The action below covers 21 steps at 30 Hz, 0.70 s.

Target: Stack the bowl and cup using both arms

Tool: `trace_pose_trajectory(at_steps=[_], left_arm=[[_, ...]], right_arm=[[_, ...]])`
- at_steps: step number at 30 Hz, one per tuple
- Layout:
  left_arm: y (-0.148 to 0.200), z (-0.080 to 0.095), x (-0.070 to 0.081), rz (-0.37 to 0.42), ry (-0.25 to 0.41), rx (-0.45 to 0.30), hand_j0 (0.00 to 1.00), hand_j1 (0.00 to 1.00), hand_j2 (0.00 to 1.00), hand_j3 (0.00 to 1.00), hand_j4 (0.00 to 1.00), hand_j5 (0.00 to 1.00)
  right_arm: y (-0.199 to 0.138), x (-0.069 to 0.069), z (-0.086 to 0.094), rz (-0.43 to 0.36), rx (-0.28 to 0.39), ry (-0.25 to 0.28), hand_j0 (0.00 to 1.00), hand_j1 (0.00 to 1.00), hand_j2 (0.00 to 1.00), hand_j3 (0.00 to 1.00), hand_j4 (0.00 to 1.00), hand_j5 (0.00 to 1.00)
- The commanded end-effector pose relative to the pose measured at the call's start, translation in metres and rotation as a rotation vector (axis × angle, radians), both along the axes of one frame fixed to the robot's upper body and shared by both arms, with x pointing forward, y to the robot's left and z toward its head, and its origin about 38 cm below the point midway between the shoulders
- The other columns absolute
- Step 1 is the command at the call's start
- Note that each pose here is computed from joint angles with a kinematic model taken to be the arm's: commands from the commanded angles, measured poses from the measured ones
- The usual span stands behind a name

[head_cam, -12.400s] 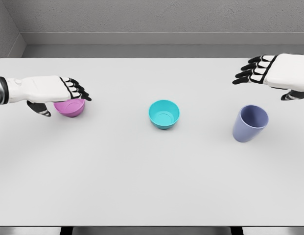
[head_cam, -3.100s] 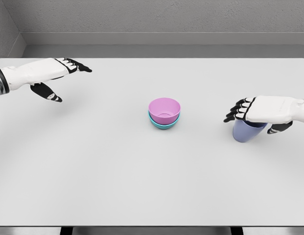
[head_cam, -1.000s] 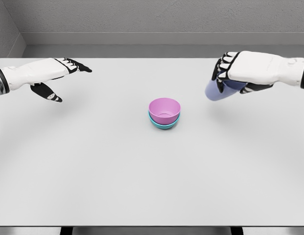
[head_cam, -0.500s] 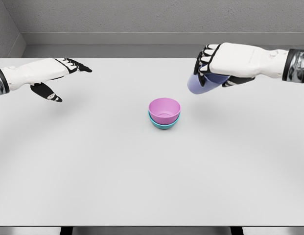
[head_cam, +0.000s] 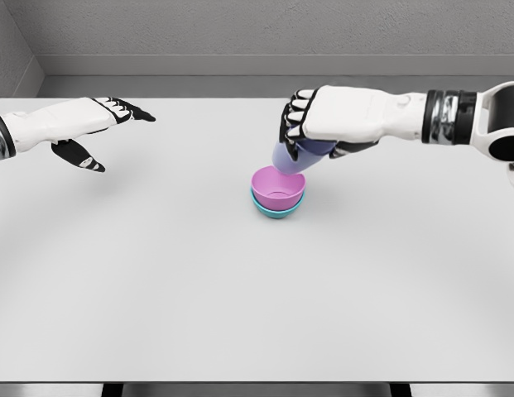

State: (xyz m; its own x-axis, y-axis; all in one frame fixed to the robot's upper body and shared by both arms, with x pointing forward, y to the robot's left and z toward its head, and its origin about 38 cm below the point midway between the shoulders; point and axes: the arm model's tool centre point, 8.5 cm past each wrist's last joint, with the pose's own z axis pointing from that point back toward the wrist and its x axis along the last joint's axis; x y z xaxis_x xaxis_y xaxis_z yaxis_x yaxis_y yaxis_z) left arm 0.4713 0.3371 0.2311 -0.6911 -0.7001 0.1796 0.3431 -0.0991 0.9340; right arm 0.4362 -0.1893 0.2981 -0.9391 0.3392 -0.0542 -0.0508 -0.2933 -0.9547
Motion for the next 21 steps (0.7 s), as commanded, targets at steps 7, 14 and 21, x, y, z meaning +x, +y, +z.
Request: trace_pose_trajectory(at_steps=[7,14,21], left_arm=[[0.001,0.001,0.0,0.004,0.0,-0.005,1.0,1.0,1.0,1.0,1.0,1.0],[0.001,0.001,0.0,0.004,0.0,-0.005,1.0,1.0,1.0,1.0,1.0,1.0],[0.001,0.001,0.0,0.004,0.0,-0.005,1.0,1.0,1.0,1.0,1.0,1.0]], right_arm=[[0.019,-0.002,-0.012,0.041,-0.006,0.031,0.43,0.43,0.43,0.43,0.43,0.43],[0.017,-0.003,-0.016,0.036,-0.011,0.038,0.43,0.43,0.43,0.43,0.43,0.43],[0.017,-0.001,-0.022,0.031,-0.021,0.055,0.44,0.44,0.44,0.44,0.44,0.44]])
